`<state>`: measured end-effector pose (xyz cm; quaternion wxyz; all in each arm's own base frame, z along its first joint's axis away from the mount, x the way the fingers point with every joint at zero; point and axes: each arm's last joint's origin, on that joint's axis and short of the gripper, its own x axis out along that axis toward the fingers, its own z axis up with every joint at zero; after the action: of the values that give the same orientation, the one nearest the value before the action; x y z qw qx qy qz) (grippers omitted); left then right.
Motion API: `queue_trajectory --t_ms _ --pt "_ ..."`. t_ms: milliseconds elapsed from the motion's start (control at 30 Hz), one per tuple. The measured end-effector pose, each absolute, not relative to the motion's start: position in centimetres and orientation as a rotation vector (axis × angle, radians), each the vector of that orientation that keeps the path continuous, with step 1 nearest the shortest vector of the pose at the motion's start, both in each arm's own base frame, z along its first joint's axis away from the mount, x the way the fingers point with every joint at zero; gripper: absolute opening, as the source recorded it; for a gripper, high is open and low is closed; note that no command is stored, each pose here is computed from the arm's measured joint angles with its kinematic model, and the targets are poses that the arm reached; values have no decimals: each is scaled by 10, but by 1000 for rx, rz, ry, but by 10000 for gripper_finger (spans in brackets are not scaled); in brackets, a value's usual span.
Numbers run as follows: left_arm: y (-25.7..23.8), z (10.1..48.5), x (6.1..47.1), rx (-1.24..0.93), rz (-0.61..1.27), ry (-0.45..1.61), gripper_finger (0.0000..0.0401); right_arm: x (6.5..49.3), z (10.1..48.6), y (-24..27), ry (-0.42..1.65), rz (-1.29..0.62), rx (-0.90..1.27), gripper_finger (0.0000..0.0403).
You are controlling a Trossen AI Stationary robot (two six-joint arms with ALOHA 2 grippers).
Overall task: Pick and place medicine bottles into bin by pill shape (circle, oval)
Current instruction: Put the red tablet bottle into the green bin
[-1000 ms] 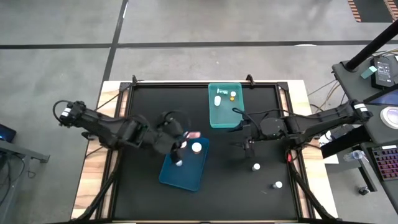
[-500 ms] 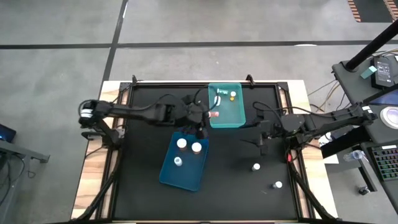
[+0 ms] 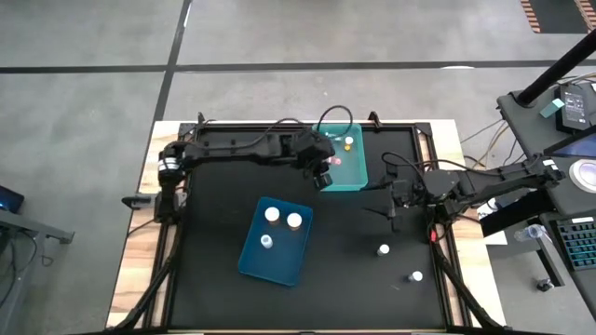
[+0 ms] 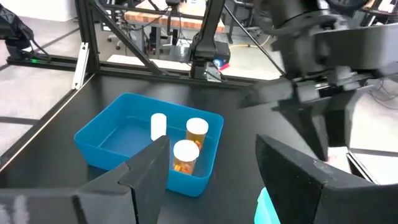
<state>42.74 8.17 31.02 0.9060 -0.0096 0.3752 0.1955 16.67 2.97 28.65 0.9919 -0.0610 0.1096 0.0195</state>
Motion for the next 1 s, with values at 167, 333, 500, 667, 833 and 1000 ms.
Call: queue_trajectory --t_ms 167,333,500,667,833,1000 --pt "96 308 439 -32 421 883 93 167 287 29 219 30 -128 226" --pt "101 290 454 -48 392 965 92 167 287 29 220 29 -133 226" --pt "106 266 464 -51 393 1032 91 167 287 29 220 29 -133 226" --pt "108 257 468 -52 398 1027 91 167 287 29 220 29 -138 226" --pt "109 252 469 -62 429 1033 91 167 286 29 220 29 -139 226" --pt "108 248 466 -63 429 1061 91 167 286 29 220 29 -138 226"
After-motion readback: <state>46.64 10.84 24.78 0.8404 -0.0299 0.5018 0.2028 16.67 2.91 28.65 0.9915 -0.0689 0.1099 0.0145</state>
